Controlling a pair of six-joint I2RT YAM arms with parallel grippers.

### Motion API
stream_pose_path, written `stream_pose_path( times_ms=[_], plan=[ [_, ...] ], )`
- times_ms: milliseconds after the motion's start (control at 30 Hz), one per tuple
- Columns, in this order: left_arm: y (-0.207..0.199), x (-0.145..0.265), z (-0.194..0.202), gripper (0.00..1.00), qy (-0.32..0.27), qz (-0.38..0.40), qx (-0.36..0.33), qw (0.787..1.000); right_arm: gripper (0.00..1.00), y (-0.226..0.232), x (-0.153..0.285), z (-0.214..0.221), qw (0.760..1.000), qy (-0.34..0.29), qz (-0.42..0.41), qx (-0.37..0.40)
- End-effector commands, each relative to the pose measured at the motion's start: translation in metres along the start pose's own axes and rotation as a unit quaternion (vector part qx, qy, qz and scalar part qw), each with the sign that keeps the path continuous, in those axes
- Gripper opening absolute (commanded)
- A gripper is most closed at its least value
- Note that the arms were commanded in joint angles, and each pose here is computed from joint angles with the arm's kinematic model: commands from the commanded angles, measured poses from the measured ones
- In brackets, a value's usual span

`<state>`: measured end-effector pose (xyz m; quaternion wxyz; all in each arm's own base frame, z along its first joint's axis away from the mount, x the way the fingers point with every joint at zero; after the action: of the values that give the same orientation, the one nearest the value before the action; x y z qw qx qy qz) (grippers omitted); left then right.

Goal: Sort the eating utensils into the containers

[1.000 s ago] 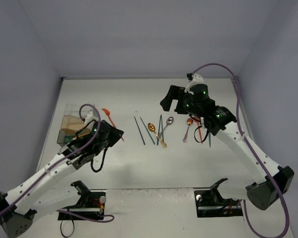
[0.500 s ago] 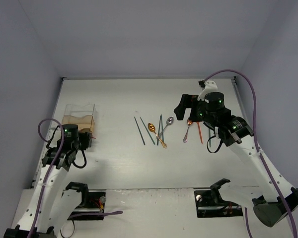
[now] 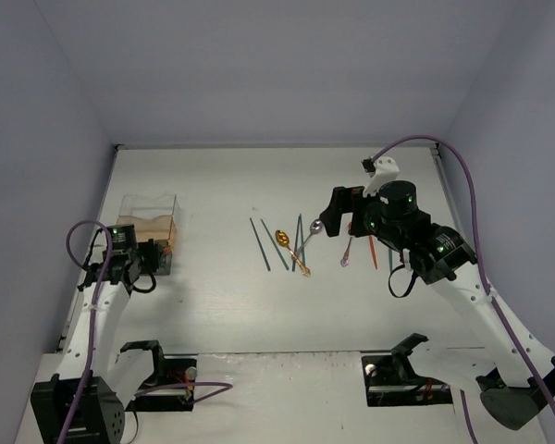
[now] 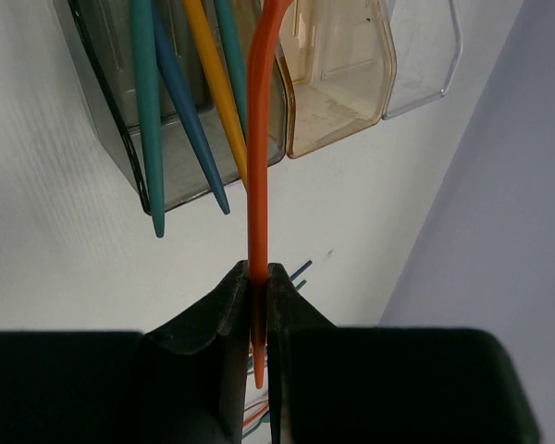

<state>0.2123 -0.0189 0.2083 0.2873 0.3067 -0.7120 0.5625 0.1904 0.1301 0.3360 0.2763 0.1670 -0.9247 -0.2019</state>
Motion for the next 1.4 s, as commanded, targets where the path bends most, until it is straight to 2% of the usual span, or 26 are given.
stream_pose_path(
  times_ms=[0, 400, 767, 833, 933, 1033, 1167, 1233, 1367],
  plan=[
    [-0.016, -0.007, -0.002, 0.05, 0.019, 0.039, 0.009, 0.999, 1.00, 0.003, 0.005, -0.007, 0.999, -0.032, 0.003, 0.013],
    [-0.011, -0.028, -0.016, 0.15, 0.016, 0.023, 0.030, 0.999, 1.00, 0.001, 0.006, -0.005, 0.999, -0.035, 0.010, 0.021],
    [-0.004, -0.032, -0.025, 0.19, 0.007, 0.011, 0.035, 0.999, 1.00, -0.002, 0.006, -0.001, 0.999, -0.035, 0.019, 0.026],
    [-0.005, -0.031, -0.025, 0.22, 0.006, 0.014, 0.036, 0.999, 1.00, -0.002, 0.007, -0.001, 0.999, -0.035, 0.017, 0.027],
    [-0.009, -0.025, -0.027, 0.32, 0.003, 0.022, 0.022, 1.000, 1.00, -0.002, 0.008, -0.002, 0.999, -0.037, 0.020, 0.029],
    [-0.023, -0.009, -0.032, 0.42, -0.008, 0.041, -0.014, 0.999, 1.00, -0.003, 0.007, -0.002, 0.998, -0.041, 0.029, 0.033],
    [-0.051, 0.028, -0.042, 0.57, -0.028, 0.075, -0.112, 0.990, 1.00, -0.005, 0.003, -0.001, 0.998, -0.037, 0.038, 0.037],
    [-0.064, 0.048, -0.047, 0.60, -0.039, 0.092, -0.170, 0.980, 1.00, -0.006, 0.000, 0.000, 0.998, -0.032, 0.040, 0.038],
    [-0.076, 0.077, -0.046, 0.77, -0.057, 0.100, -0.293, 0.949, 1.00, -0.007, -0.012, 0.004, 0.998, -0.009, 0.041, 0.038]
  ],
)
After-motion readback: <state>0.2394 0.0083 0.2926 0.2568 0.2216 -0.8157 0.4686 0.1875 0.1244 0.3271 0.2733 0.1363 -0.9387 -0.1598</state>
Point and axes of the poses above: each gripper's point midway between its finger pads, its own x axis back along the fingers, its own y axis along the line the jaws close on, z = x × y, the point moved 10 cm from there along x, back along the fingers, and after that the axes turned 14 degrees about -x, right-handed, at the moved point
